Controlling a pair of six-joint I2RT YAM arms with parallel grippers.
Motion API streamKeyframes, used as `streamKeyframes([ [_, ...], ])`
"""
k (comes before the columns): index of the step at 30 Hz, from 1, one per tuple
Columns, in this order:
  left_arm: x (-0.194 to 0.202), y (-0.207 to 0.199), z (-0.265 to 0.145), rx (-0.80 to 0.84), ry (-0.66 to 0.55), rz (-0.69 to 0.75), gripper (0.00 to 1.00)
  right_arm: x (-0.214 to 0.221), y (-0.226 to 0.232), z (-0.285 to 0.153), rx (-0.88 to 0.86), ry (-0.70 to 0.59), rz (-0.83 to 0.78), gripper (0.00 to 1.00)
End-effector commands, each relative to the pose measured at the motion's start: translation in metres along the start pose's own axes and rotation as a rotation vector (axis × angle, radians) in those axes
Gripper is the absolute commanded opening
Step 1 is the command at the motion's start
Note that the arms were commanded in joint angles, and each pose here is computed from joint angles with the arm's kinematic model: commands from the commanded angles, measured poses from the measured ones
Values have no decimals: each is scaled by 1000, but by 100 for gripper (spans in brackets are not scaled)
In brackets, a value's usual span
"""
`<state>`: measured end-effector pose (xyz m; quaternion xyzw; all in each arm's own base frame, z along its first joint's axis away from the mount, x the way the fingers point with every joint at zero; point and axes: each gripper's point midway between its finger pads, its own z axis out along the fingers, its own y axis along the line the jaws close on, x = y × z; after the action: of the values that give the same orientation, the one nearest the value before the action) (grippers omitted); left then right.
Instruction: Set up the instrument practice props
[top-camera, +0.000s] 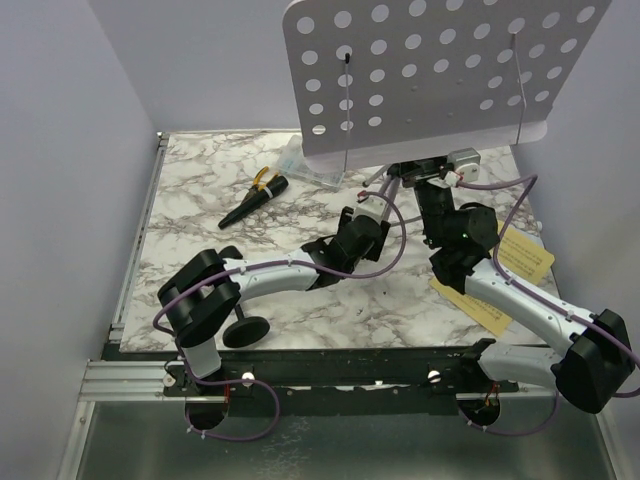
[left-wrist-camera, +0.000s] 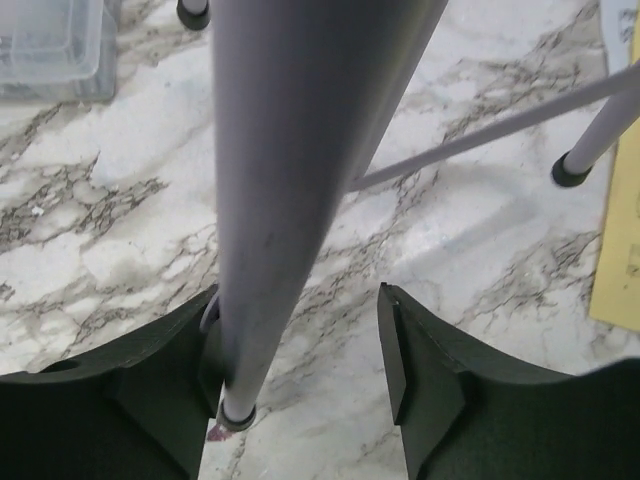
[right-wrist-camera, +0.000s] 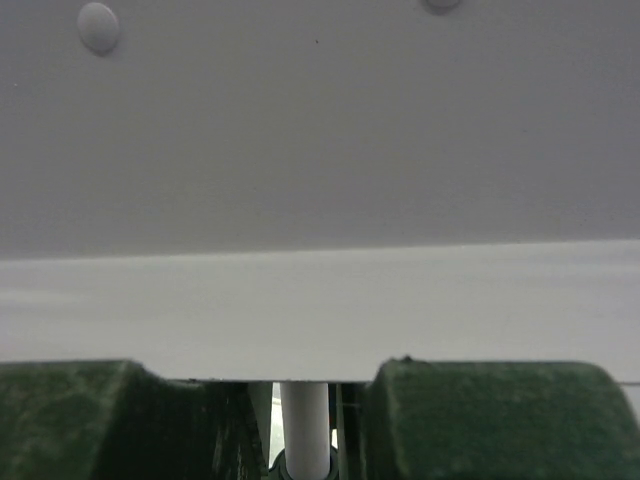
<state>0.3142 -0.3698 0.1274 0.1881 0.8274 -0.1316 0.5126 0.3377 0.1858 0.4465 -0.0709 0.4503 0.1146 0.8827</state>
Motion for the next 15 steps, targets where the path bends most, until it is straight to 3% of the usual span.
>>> streamKeyframes([
  [1, -54, -8, -4, 16, -134, -60, 69, -115, -25, 0, 70, -366, 172, 1],
  [4, -69, -8, -10, 20, -175, -82, 81, -112, -25, 0, 76, -356, 181, 1],
  [7, -89, 4, -19, -30, -254, -114, 82, -110, -25, 0, 78, -350, 190, 1],
  [15, -121, 11, -21, -82, -353, -62, 65, -112, -21, 6, 66, -352, 217, 0],
])
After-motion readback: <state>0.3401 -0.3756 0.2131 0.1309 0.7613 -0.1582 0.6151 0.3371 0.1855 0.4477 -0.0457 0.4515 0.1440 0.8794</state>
